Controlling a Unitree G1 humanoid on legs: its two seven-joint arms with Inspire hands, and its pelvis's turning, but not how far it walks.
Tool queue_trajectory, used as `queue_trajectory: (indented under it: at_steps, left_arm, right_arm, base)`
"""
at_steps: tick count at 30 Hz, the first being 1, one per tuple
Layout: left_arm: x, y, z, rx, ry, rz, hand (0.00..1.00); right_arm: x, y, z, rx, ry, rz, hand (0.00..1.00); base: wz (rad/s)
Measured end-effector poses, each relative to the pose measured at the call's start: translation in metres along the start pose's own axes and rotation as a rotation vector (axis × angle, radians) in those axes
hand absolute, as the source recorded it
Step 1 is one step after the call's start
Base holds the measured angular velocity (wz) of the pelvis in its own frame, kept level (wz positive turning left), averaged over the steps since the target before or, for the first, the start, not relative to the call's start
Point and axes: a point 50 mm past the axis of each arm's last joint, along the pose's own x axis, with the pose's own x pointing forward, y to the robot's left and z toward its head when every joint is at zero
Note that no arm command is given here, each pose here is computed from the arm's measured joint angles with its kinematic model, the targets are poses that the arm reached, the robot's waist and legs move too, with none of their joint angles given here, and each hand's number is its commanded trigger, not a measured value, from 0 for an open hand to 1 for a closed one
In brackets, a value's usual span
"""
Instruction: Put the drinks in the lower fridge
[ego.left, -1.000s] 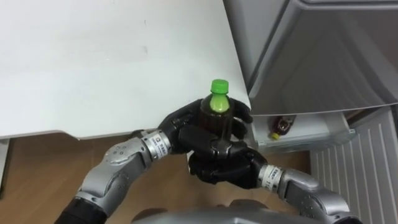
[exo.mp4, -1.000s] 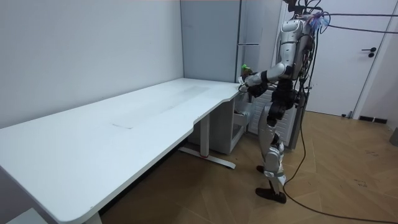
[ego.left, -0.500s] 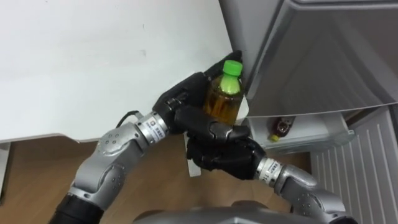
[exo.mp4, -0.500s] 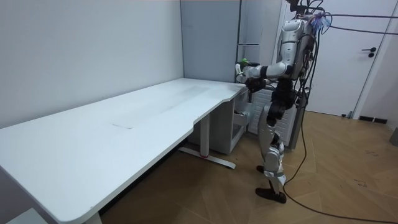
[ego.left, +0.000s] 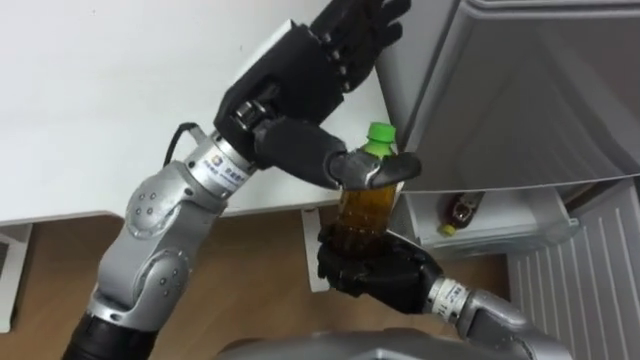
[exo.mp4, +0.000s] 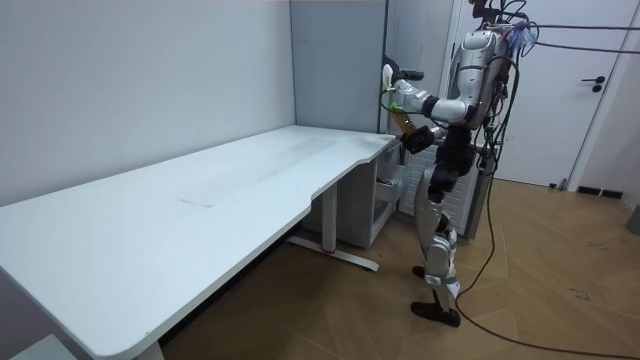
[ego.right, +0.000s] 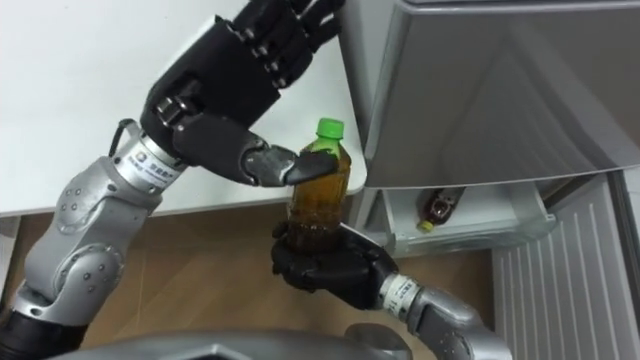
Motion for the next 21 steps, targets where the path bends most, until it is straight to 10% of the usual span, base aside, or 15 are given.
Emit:
queue_trajectory:
  at_steps: [10,21]
  left_arm:
    - [-0.011,0.013,0.065,0.23,-0.254,0.145,0.0]
    - [-0.098,0.045,0.123,0.778,-0.379,0.994,0.0]
  right_arm:
    - [-0.021,-0.011,-0.002,0.025,-0.048,-0.101,1.0]
    - [-0.069,-0.027,-0.01,-0.025,-0.067,-0.332,1.0]
  base:
    - [0.01]
    - [0.09]
